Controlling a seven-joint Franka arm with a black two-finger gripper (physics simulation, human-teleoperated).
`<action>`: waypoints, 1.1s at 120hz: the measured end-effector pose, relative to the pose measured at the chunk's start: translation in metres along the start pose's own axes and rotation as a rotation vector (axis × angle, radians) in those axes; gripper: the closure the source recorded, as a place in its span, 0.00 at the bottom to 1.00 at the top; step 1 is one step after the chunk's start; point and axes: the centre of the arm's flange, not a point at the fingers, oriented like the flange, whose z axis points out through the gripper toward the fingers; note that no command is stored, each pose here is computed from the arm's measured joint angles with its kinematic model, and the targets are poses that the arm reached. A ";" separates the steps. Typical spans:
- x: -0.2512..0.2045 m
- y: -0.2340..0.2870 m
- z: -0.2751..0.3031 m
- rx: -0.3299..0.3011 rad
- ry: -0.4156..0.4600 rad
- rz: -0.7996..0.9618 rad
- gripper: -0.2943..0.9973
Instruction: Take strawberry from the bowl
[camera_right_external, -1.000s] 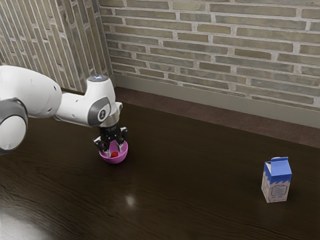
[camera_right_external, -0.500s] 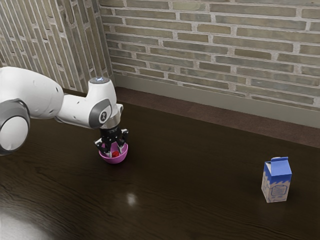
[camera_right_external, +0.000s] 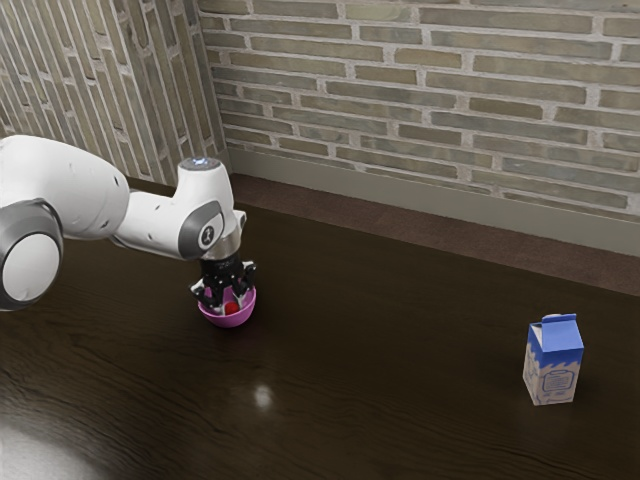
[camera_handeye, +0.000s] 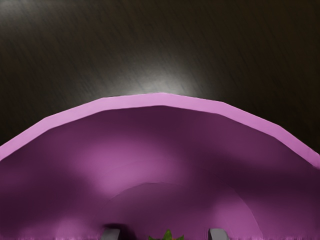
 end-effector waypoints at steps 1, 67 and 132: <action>0.000 0.000 0.000 0.000 0.000 0.000 0.68; -0.090 0.046 -0.106 -0.096 0.030 0.142 0.76; -0.202 0.102 -0.040 -0.006 0.005 0.310 0.78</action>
